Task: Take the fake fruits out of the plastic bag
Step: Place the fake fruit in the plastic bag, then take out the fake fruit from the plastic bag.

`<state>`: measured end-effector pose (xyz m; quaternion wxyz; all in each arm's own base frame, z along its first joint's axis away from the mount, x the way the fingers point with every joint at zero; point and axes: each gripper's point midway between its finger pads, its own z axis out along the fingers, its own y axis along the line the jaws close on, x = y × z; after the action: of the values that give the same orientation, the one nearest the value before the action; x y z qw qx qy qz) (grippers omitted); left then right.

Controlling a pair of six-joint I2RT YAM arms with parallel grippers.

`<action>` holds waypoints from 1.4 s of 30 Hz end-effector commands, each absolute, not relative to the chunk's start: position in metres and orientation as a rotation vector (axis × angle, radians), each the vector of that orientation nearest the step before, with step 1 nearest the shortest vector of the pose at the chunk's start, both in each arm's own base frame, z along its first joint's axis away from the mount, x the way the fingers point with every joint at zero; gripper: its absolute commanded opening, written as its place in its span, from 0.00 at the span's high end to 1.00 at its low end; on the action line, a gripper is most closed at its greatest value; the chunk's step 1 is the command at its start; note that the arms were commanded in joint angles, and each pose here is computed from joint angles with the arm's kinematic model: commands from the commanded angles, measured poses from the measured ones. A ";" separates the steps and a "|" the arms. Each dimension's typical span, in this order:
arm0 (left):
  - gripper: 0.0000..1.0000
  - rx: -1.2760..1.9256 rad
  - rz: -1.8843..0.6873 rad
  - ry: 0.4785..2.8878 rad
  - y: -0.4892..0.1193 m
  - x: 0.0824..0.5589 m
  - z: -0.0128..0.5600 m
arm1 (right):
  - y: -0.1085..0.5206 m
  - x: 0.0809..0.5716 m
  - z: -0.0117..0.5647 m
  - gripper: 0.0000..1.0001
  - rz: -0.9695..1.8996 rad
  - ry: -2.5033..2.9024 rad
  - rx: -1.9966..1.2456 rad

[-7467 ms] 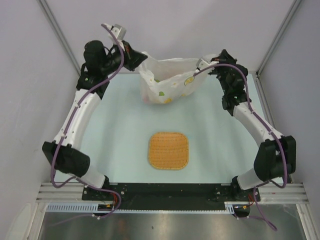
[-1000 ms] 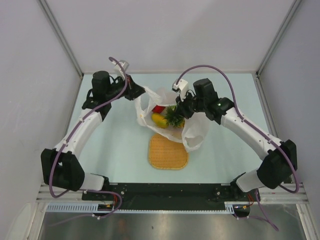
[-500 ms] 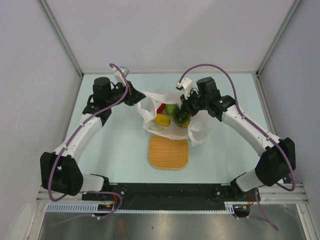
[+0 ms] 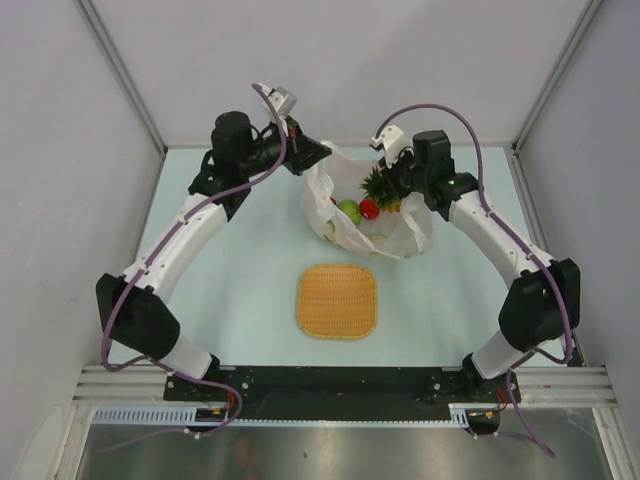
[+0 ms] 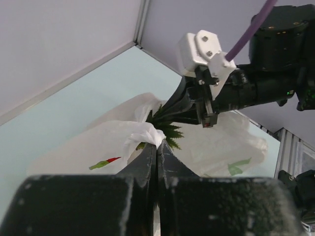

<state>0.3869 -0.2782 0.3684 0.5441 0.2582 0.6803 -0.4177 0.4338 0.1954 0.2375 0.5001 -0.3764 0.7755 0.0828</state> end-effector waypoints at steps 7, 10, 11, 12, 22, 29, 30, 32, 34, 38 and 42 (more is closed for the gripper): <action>1.00 0.678 -1.005 1.690 -0.318 0.399 0.318 | 0.195 0.369 0.167 1.00 0.488 2.062 -0.929; 1.00 0.684 -1.023 1.702 -0.323 0.397 0.315 | 0.196 0.371 0.164 1.00 0.516 2.079 -0.887; 1.00 0.685 -1.028 1.702 -0.324 0.395 0.314 | 0.197 0.372 0.163 0.98 0.517 2.077 -0.882; 1.00 0.680 -1.033 1.713 -0.324 0.395 0.311 | 0.195 0.374 0.164 0.91 0.505 2.072 -0.880; 1.00 0.632 -1.068 1.719 -0.326 0.398 0.322 | 0.187 0.360 0.285 0.24 0.321 1.792 -0.901; 1.00 0.559 -1.121 1.750 -0.326 0.403 0.326 | 0.227 0.305 0.256 0.54 0.497 1.862 -1.084; 1.00 0.553 -1.124 1.749 -0.326 0.403 0.328 | 0.226 0.299 0.249 0.61 0.505 1.882 -1.103; 1.00 0.546 -1.127 1.751 -0.324 0.403 0.328 | 0.224 0.290 0.239 0.68 0.518 1.903 -1.141; 1.00 0.546 -1.129 1.750 -0.324 0.402 0.329 | 0.221 0.280 0.223 0.74 0.526 1.945 -1.192; 1.00 0.547 -1.128 1.730 -0.324 0.402 0.330 | 0.224 0.279 0.204 0.80 0.444 1.938 -1.253; 0.99 0.544 -1.120 1.748 -0.321 0.399 0.324 | 0.234 0.284 0.193 0.73 0.357 1.860 -1.350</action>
<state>0.3995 -0.3242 0.3036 0.4543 0.2220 0.7341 -0.4533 0.2767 0.2270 0.1977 0.3783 -0.4943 0.7619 0.1788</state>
